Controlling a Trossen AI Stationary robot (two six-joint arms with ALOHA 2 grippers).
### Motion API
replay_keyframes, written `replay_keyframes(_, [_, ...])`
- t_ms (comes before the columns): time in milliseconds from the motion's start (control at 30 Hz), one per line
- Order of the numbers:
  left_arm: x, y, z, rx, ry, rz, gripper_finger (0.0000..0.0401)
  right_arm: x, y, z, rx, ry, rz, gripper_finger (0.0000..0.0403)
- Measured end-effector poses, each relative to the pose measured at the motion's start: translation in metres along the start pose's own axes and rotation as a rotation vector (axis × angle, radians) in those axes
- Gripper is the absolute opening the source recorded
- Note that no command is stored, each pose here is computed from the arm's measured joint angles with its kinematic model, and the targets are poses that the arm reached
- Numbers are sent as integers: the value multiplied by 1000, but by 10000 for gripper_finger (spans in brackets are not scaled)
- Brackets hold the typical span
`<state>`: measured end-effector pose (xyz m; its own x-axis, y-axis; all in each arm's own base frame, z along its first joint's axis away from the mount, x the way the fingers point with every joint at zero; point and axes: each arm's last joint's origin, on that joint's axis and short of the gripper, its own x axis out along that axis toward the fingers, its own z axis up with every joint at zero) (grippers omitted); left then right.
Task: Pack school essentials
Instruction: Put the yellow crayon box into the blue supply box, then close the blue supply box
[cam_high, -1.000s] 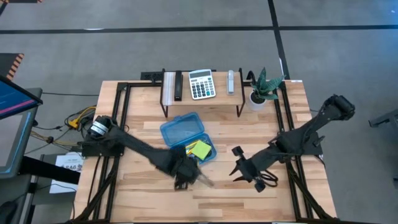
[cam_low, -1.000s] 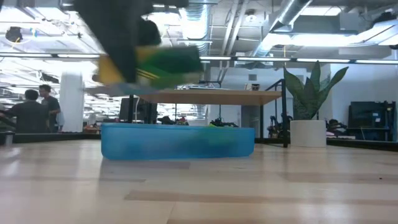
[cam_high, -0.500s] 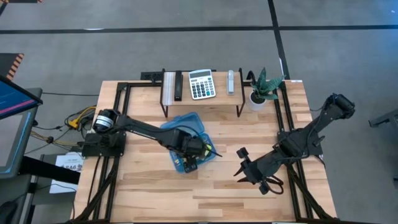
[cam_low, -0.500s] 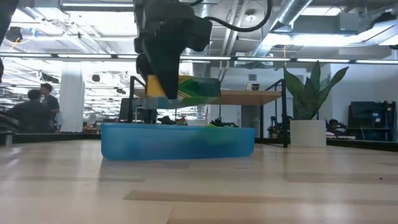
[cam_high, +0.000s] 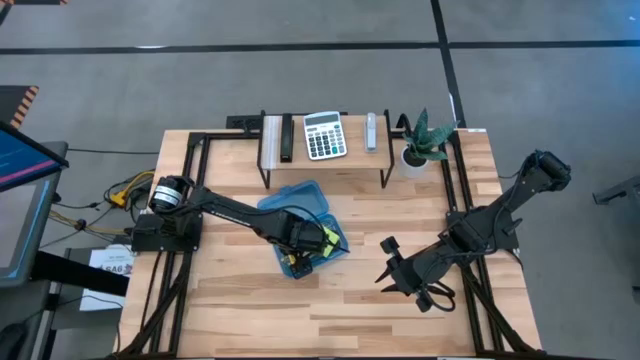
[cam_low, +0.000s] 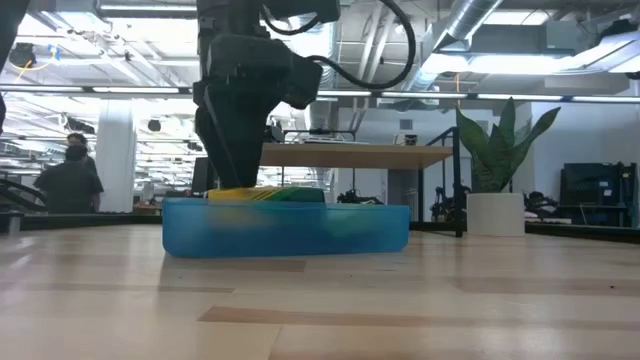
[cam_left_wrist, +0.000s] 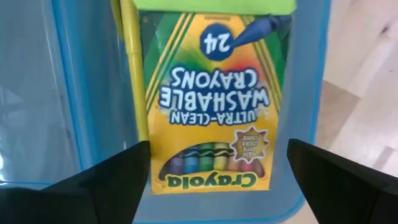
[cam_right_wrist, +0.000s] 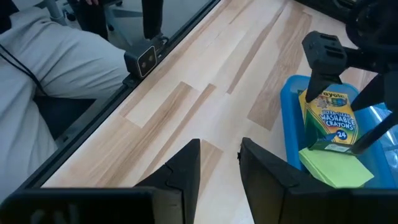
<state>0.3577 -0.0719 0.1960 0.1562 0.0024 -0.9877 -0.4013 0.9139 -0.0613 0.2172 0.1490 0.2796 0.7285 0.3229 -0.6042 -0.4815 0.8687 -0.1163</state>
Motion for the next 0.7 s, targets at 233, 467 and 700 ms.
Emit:
replay_keyframes(233, [-25, -8, -7, 61, -98, 72, 347, 1, -11, -4, -29, 37, -30, 134])
replay_keyframes(467, [-47, -7, -36, 85, -253, 135, 305, -4, -42, -23, 42, 14, -96, 134])
replay_keyframes(700, [-49, 13, -67, -18, -558, 24, 265, -6, -70, -56, 132, -113, -142, 134])
